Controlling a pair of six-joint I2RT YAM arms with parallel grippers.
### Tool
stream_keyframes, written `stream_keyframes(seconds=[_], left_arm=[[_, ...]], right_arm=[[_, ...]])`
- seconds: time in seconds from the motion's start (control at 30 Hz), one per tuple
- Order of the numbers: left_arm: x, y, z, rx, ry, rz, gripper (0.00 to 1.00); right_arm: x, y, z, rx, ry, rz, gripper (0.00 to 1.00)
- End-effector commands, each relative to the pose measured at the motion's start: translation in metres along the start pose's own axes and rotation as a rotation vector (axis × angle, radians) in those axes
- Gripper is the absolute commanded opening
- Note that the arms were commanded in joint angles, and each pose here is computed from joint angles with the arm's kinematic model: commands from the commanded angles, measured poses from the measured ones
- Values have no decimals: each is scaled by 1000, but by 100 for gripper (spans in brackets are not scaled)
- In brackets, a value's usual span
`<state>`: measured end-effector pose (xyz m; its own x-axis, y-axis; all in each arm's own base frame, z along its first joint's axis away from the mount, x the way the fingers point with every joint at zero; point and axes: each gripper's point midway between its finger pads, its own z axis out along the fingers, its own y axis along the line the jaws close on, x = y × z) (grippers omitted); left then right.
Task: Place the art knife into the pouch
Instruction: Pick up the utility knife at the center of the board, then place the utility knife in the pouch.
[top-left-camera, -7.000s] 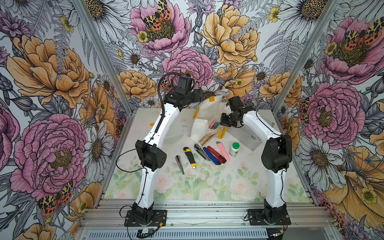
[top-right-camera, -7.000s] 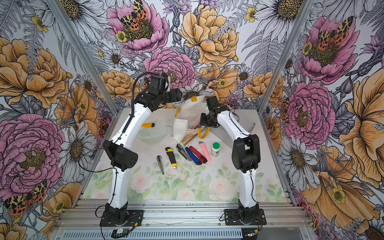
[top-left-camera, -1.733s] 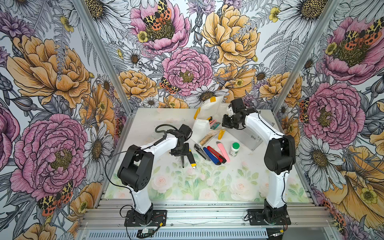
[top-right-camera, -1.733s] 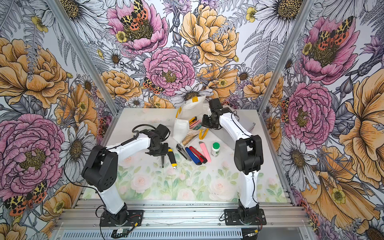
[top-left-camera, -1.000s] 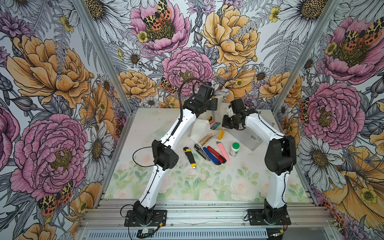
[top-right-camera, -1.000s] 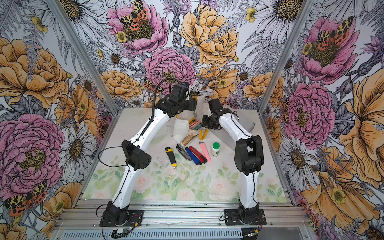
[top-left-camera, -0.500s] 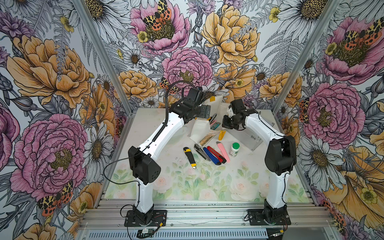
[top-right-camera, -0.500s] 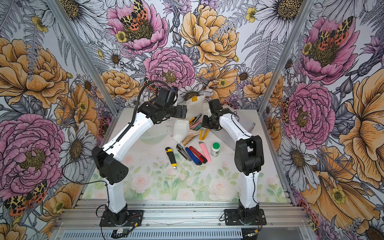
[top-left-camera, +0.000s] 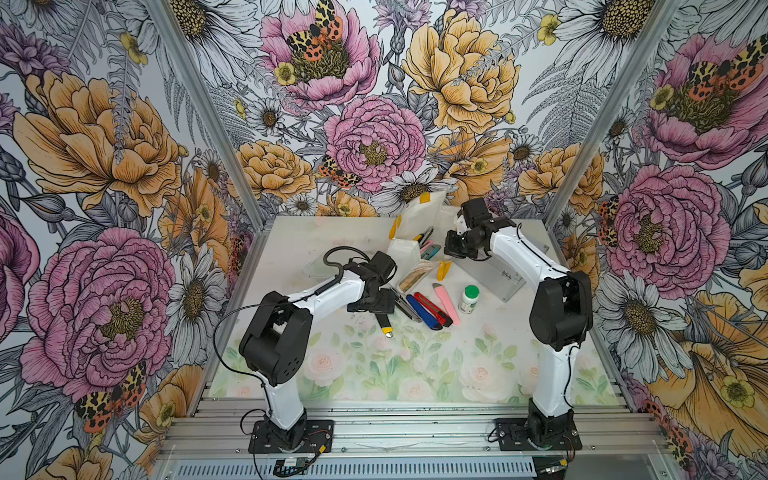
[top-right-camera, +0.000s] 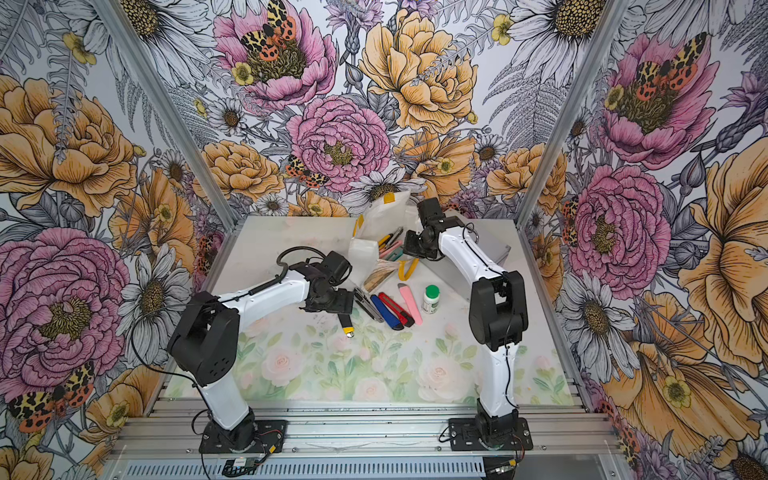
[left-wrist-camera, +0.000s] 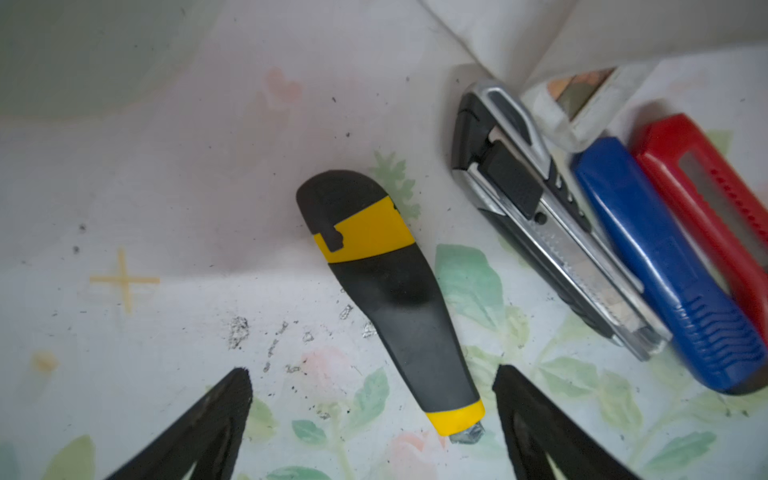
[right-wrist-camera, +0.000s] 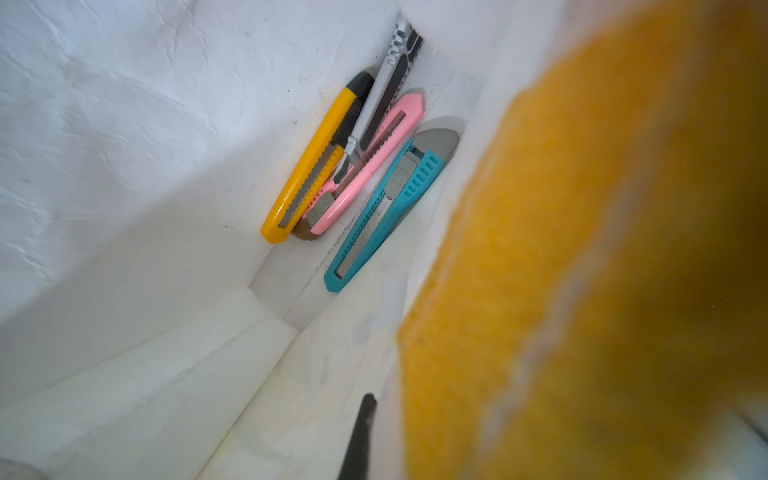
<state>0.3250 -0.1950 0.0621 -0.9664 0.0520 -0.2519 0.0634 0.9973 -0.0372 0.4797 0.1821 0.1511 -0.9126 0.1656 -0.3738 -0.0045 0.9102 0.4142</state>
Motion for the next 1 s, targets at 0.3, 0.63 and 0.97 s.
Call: stream_keyframes(seconds=[0.3, 0.63, 0.97], left_arm=[[-3, -12, 47, 61, 64, -99, 81], [-20, 6, 21, -5, -11, -60, 31], [-149, -15, -191, 124, -521, 39, 27]], right_arm=[[9, -1, -6, 12, 10, 4, 0], [5, 1, -5, 7, 6, 11, 0], [6, 3, 2, -9, 23, 12, 0]])
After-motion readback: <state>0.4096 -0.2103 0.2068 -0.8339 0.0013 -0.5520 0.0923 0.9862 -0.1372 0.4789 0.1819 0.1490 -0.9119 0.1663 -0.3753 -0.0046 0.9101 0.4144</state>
